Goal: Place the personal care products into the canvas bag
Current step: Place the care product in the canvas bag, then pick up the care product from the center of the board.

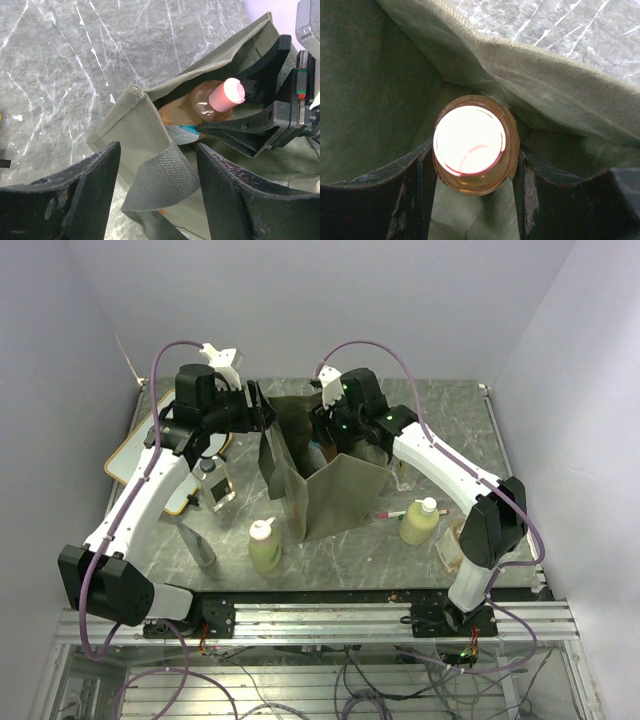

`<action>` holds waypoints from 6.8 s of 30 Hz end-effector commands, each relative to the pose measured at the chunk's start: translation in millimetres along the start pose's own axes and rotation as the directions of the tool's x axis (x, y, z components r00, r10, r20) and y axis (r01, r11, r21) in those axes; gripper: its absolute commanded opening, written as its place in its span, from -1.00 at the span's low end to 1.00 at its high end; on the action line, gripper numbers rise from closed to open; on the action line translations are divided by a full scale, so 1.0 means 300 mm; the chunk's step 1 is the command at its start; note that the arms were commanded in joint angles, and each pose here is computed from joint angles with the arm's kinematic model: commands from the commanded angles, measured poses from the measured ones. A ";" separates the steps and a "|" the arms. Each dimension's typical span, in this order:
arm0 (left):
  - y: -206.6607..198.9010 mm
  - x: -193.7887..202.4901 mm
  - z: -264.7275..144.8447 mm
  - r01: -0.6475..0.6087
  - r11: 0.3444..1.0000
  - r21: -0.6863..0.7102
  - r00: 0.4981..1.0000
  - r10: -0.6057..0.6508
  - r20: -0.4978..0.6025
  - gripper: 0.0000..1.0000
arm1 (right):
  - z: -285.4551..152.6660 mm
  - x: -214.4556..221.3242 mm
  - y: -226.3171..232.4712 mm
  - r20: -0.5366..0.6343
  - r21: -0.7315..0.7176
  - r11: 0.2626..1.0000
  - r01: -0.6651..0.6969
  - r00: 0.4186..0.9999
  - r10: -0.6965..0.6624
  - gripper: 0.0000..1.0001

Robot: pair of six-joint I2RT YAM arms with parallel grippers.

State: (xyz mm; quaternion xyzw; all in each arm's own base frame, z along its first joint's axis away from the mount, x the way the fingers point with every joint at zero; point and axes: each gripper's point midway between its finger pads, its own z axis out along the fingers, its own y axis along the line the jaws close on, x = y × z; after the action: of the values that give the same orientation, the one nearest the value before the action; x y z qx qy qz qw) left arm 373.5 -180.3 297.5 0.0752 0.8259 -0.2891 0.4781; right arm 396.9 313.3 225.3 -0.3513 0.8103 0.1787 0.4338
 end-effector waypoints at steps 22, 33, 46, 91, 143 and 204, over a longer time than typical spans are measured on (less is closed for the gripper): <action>-0.027 0.060 0.024 -0.041 0.996 0.078 0.999 0.041 -0.003 -0.57 | -0.002 -0.027 -0.138 0.121 0.237 0.971 -0.024 0.993 -0.005 -1.00; -0.016 0.050 0.003 -0.064 0.997 0.045 0.998 0.064 0.000 -0.86 | 0.006 0.026 -0.203 0.103 0.298 0.955 -0.008 0.994 -0.023 -1.00; -0.009 0.073 0.016 -0.090 0.995 0.046 0.996 0.091 -0.025 -0.86 | 0.062 0.159 -0.212 0.018 0.280 0.960 0.018 1.000 -0.025 -0.92; -0.022 0.100 0.050 -0.076 0.993 0.087 0.996 0.080 -0.036 -0.86 | 0.034 0.036 -0.175 0.017 0.202 0.979 0.028 0.999 -0.033 0.83; -0.024 -0.053 -0.195 -0.358 0.933 -0.032 0.926 0.360 0.118 0.76 | -0.600 -0.337 -0.009 0.358 0.126 0.956 0.266 0.886 -0.294 0.85; -0.092 0.694 -0.353 -0.661 0.517 0.544 0.454 0.853 -0.259 0.99 | -0.706 0.015 -0.210 0.157 0.130 0.961 0.244 0.952 -0.263 0.87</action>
State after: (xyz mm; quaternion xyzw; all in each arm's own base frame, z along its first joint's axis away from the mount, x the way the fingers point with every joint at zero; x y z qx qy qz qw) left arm 161.7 -165.7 171.0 0.6104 0.7249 -0.1608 0.2759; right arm 312.7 142.7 341.8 -0.4138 0.7263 0.1086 0.5380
